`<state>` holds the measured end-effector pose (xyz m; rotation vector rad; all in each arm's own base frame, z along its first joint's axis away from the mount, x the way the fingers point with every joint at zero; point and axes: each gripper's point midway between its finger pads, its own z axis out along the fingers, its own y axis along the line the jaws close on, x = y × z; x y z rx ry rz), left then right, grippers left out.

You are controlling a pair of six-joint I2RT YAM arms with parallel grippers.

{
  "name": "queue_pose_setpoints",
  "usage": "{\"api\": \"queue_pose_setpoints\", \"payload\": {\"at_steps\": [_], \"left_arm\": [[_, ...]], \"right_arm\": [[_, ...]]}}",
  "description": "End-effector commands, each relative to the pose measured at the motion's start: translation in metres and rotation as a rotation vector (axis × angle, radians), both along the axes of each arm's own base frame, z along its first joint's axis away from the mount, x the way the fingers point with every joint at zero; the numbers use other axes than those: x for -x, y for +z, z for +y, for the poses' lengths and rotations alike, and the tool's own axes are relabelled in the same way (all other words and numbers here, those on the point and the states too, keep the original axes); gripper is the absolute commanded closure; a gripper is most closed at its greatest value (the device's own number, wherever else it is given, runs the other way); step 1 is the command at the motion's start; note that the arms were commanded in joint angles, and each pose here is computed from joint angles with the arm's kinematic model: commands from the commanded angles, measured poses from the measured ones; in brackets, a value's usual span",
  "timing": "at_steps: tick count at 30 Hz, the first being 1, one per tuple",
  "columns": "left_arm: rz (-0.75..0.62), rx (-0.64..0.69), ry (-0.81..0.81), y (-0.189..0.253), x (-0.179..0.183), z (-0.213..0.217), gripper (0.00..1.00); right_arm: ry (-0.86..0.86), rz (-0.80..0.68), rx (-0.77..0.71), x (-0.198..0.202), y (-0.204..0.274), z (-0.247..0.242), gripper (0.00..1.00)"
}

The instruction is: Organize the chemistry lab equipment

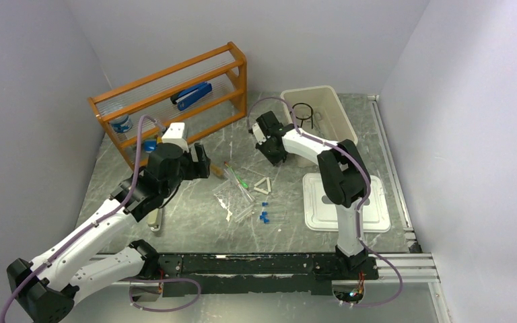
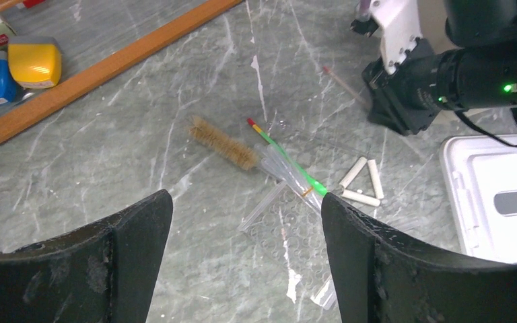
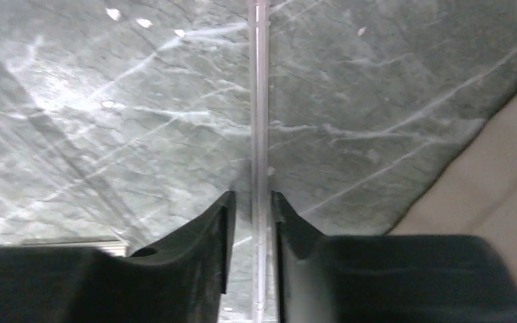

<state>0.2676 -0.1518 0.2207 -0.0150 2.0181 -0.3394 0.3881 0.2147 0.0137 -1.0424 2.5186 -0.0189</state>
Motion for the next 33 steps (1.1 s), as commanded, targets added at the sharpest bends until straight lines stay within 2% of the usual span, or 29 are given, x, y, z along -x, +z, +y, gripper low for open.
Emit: {"api": "queue_pose_setpoints", "payload": {"at_steps": [1,4,7,13,16,19,23,33], "left_arm": [[-0.046,0.072,-0.013,0.013,-0.006,-0.01,0.13],[-0.066,0.073,0.008,0.019,-0.008,-0.006,0.08],[-0.095,0.082,0.017,0.027,-0.007,-0.002,0.03],[-0.098,0.085,-0.003,0.029,-0.005,-0.004,0.03],[-0.083,0.106,-0.011,0.027,-0.003,-0.007,0.09],[-0.085,0.154,-0.017,0.029,0.001,-0.01,0.1],[-0.092,0.231,-0.042,0.039,0.007,-0.016,0.09],[-0.072,0.309,-0.141,0.062,0.014,-0.039,0.12]], "right_arm": [[0.008,0.144,-0.055,0.034,-0.024,0.006,0.66],[-0.011,0.181,-0.035,0.04,-0.033,-0.004,0.66],[-0.006,0.213,-0.032,0.046,-0.039,-0.006,0.75],[-0.017,0.19,-0.035,0.044,-0.039,-0.006,0.97],[-0.038,0.11,-0.052,0.031,-0.025,-0.005,1.0],[-0.055,-0.008,-0.104,0.015,0.004,0.0,1.0],[-0.073,-0.189,-0.242,0.001,0.065,0.011,1.0],[-0.127,-0.543,-0.593,0.017,0.215,0.009,1.0]]}}
